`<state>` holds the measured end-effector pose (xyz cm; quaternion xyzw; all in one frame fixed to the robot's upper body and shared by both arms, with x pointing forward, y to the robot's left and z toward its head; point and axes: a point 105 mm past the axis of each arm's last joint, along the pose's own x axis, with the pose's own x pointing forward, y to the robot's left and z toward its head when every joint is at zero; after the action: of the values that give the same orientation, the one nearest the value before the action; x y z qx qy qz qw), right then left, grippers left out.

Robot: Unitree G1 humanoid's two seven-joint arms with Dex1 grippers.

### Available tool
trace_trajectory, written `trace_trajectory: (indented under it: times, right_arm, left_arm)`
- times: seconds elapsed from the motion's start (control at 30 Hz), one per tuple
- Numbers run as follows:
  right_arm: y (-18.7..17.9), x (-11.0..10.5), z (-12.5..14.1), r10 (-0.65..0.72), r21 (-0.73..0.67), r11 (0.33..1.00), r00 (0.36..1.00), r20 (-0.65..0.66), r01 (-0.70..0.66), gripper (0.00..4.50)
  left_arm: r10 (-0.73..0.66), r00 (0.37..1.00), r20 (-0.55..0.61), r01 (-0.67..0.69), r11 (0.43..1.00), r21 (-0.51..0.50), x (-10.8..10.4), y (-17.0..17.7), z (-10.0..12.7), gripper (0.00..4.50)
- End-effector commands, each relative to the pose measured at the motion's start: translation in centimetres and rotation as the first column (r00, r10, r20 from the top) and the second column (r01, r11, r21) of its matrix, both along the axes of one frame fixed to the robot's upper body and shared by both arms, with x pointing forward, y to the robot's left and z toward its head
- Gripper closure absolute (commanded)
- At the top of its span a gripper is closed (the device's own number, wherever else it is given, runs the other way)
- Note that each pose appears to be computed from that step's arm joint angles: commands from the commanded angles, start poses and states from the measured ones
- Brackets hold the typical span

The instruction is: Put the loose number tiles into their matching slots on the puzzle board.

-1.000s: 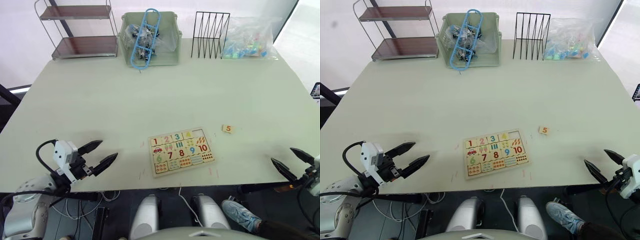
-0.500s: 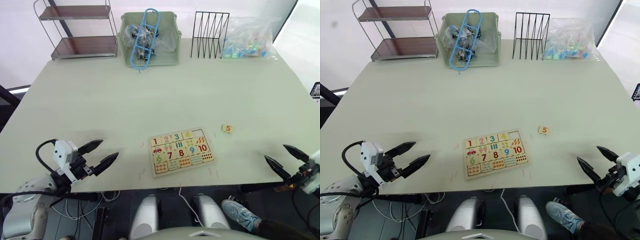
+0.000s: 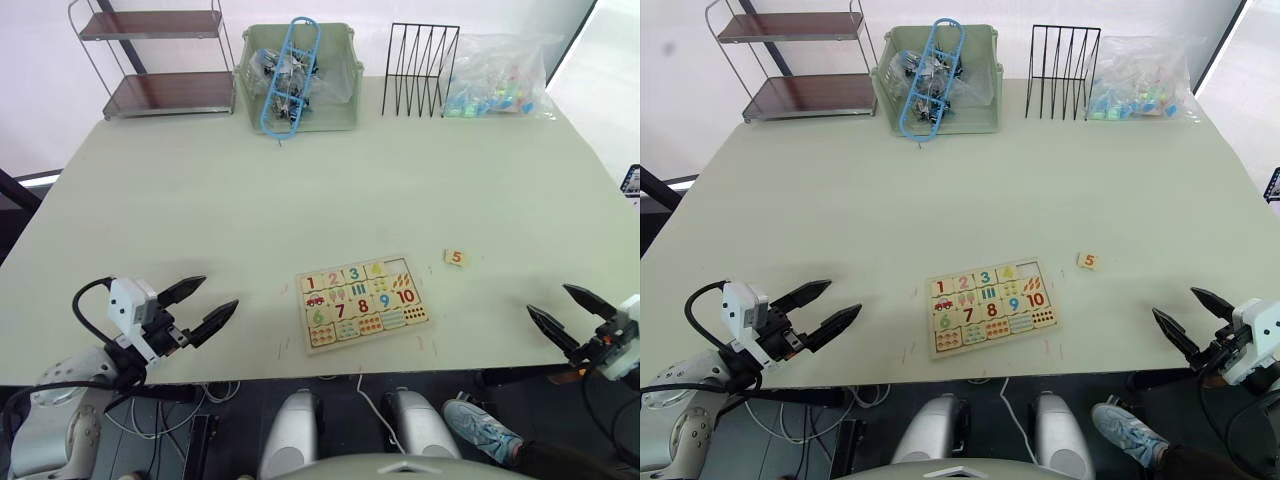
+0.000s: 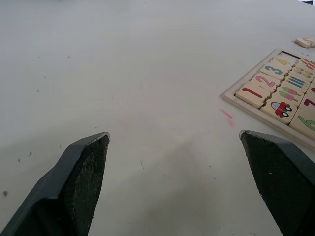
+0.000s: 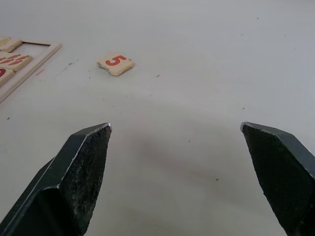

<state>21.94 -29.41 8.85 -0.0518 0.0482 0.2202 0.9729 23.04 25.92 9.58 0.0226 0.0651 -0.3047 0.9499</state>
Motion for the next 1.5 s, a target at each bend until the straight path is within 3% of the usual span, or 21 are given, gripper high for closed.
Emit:
trace_trajectory:
  times: [0.03,0.43,0.67,1.0,1.37,1.5]
  right_arm:
    - [0.0,0.0,0.5,0.018,-0.017,1.000,0.999,0.026,-0.018,0.09]
    - [-0.5,0.0,-0.2,0.026,-0.013,1.000,0.999,0.025,-0.026,0.09]
    - [0.6,1.1,0.2,0.085,-0.017,0.996,0.996,0.034,-0.084,0.09]
    - [3.3,5.5,2.1,0.309,-0.094,0.946,0.951,-0.025,-0.310,0.09]
    - [5.8,9.7,2.6,0.508,-0.192,0.825,0.847,-0.158,-0.531,0.09]
    - [6.3,10.6,2.6,0.553,-0.214,0.780,0.808,-0.203,-0.587,0.09]
  left_arm:
    - [-0.005,0.999,0.045,0.004,1.000,0.013,0.1,-0.1,0.8,0.00]
    - [-0.019,0.999,0.045,0.019,1.000,0.017,-0.3,0.0,0.5,0.00]
    - [-0.146,0.988,0.046,0.144,0.988,0.058,0.2,-1.0,0.5,0.00]
    - [-0.507,0.859,0.068,0.504,0.862,0.056,0.5,-3.7,3.2,0.00]
    - [-0.658,0.749,0.079,0.652,0.753,0.095,0.7,-4.6,4.1,0.00]
    - [-0.675,0.730,0.108,0.668,0.738,0.093,0.8,-4.8,4.6,0.00]
